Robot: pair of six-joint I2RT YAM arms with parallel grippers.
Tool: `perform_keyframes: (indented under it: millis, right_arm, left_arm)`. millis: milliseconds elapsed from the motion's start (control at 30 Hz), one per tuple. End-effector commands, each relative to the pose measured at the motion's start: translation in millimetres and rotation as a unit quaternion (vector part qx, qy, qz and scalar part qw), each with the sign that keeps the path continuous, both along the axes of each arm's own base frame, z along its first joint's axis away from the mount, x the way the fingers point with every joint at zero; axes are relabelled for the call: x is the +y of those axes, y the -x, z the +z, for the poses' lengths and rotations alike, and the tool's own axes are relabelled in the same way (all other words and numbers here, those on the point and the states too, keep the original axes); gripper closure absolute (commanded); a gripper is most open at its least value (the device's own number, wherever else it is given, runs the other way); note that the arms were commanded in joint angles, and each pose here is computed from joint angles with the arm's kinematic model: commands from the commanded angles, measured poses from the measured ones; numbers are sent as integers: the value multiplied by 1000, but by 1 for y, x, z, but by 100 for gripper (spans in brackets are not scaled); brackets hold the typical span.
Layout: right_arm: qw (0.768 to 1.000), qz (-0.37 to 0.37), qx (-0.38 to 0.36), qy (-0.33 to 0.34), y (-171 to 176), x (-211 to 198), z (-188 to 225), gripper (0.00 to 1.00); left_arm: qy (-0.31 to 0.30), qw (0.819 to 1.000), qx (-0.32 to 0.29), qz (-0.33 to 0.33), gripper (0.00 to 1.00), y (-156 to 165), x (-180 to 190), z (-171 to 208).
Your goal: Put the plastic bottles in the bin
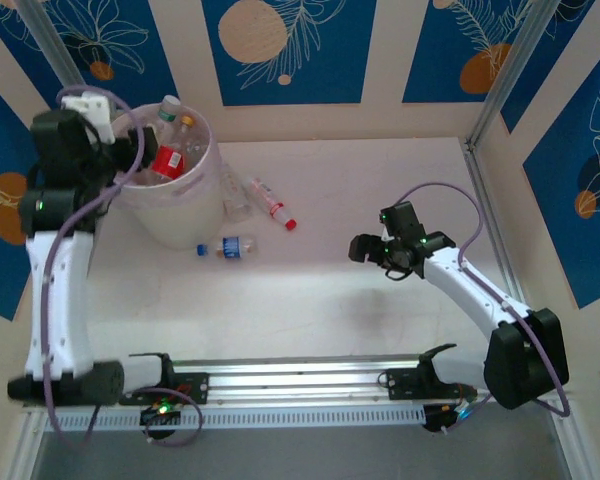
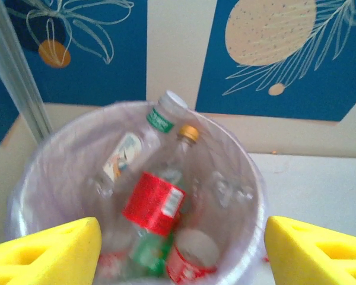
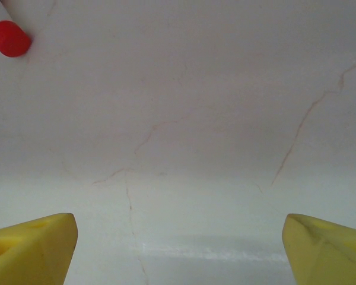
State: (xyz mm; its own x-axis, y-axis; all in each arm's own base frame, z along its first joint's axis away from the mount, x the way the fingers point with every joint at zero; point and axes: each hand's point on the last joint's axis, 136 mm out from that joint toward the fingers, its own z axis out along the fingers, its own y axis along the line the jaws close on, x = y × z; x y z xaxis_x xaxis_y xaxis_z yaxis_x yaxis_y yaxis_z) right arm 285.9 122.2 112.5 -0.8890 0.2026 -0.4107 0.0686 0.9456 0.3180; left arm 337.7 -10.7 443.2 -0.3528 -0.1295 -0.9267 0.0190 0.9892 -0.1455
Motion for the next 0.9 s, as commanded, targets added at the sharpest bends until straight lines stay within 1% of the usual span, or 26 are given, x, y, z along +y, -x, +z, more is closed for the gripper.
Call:
perform_keyframes:
  millis: [0, 67, 167, 300, 367, 400, 467, 500, 533, 700, 767, 833, 867]
  right_arm:
    - [1000, 18, -21, -16, -15, 14, 13, 10]
    - [999, 27, -19, -17, -21, 20, 13, 10]
    - [999, 41, -21, -19, -29, 29, 14, 10]
    - [998, 50, -21, -17, -33, 38, 13, 10]
    - [998, 52, -20, -17, -32, 42, 12, 10]
    - [998, 52, -19, -17, -31, 43, 11, 10]
    - [998, 53, -18, -12, -27, 43, 10, 10]
    - [998, 52, -16, -10, -25, 43, 8, 10]
    - [999, 52, -13, -7, -23, 42, 7, 10]
    - [999, 42, -15, 3, -15, 32, 6, 10]
    - [999, 39, -14, 4, -12, 29, 6, 10]
    - [999, 36, -13, 6, -11, 27, 6, 10]
    - [999, 35, -13, 7, -10, 26, 6, 10]
  left_arm:
    - [63, 995, 58, 52, 29, 36, 0, -41]
    - [78, 992, 88, 51, 29, 56, -8, -63]
    - [105, 984, 136, 48, 28, 76, -21, -99]
    - [171, 967, 179, 65, 29, 88, -37, -153]
    - [227, 952, 192, 76, 29, 88, -48, -182]
    - [257, 944, 190, 79, 28, 85, -53, -190]
    - [321, 924, 188, 91, 28, 79, -63, -212]
    - [338, 916, 191, 100, 28, 77, -66, -223]
    - [354, 908, 195, 113, 27, 75, -68, -235]
    - [408, 877, 200, 154, 25, 60, -74, -276]
    - [431, 861, 207, 172, 25, 54, -78, -294]
    - [440, 852, 214, 187, 24, 49, -80, -308]
    - [441, 850, 214, 194, 23, 47, -80, -313]
